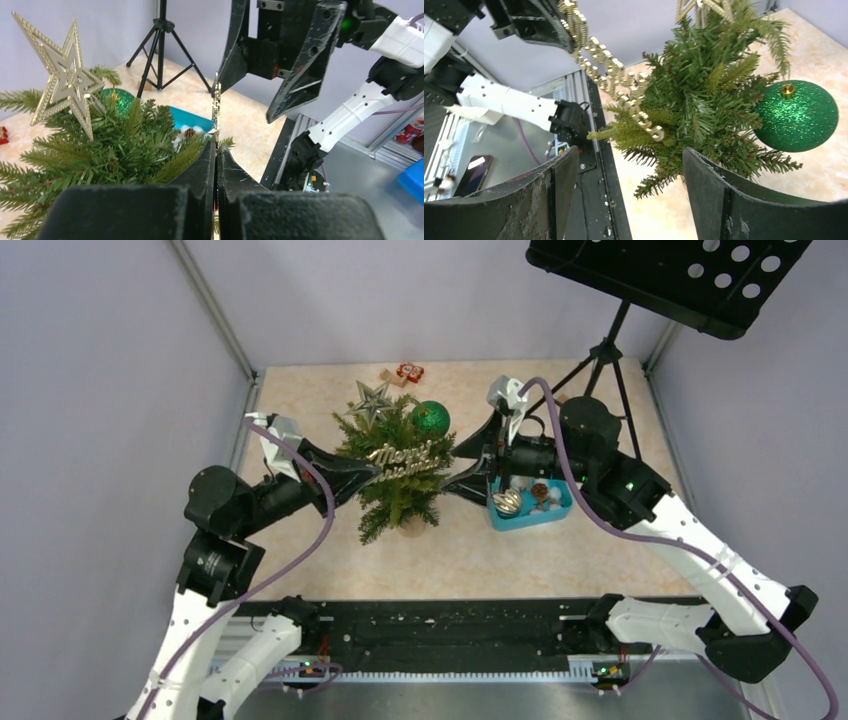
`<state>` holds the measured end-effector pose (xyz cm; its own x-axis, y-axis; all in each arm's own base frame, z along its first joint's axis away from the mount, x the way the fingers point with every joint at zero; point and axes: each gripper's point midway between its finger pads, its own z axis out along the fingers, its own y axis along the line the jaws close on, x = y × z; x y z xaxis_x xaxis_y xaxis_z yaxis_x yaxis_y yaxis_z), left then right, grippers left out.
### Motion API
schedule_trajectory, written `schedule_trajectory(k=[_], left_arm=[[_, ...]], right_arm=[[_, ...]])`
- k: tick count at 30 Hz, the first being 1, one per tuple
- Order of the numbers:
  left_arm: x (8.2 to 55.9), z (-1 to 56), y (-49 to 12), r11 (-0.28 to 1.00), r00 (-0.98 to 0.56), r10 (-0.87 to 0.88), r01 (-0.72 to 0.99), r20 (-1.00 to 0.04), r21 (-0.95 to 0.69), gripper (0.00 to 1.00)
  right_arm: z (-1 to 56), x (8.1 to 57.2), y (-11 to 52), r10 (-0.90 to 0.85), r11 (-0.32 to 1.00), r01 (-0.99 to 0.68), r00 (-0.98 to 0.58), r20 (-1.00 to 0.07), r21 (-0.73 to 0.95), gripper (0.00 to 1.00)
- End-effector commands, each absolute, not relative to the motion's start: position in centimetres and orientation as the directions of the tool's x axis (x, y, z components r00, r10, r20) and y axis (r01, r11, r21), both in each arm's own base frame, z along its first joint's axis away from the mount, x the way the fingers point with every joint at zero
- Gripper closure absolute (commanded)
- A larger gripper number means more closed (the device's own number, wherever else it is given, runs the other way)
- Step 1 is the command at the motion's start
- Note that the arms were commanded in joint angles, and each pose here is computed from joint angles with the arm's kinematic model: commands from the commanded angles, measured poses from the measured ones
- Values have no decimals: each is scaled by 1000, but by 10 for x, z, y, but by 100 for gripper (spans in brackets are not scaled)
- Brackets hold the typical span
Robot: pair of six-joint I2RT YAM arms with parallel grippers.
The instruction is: Decorate the small christmas tree
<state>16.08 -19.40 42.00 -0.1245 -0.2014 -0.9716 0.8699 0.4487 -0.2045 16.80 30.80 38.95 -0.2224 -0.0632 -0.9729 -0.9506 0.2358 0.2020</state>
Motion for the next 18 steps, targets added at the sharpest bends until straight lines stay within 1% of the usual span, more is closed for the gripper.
schedule_trajectory(k=[1, 3, 5, 8, 10, 13, 15, 18], left_arm=[[153, 460, -196, 402, -63, -283, 898, -957, -178, 100], [154, 459, -197, 396, -96, -271, 896, -958, -202, 100], [155, 451, -201, 379, -163, -250, 891, -955, -251, 100], [155, 440, -208, 328, -258, -226, 888, -939, -323, 100], [152, 440, -210, 294, -276, -229, 895, -934, -336, 100], [151, 435, -211, 281, -315, -234, 884, -920, -374, 100], [149, 431, -211, 268, -337, -227, 880, -914, -391, 100], [151, 421, -210, 268, -390, -216, 858, -895, -439, 100]], right_arm=[[415, 185, 307, 24, 311, -926, -220, -975, 216, 26], [413, 187, 305, 25, 329, -914, -242, -970, 236, 25], [413, 187, 303, 33, 335, -907, -261, -965, 257, 26], [408, 188, 305, 40, 337, -892, -307, -951, 302, 32], [406, 182, 308, 47, 300, -896, -328, -943, 327, 36], [410, 172, 309, 76, 250, -903, -341, -937, 349, 44], [413, 168, 304, 83, 254, -907, -327, -942, 337, 43], [422, 165, 294, 112, 279, -910, -287, -951, 307, 37]])
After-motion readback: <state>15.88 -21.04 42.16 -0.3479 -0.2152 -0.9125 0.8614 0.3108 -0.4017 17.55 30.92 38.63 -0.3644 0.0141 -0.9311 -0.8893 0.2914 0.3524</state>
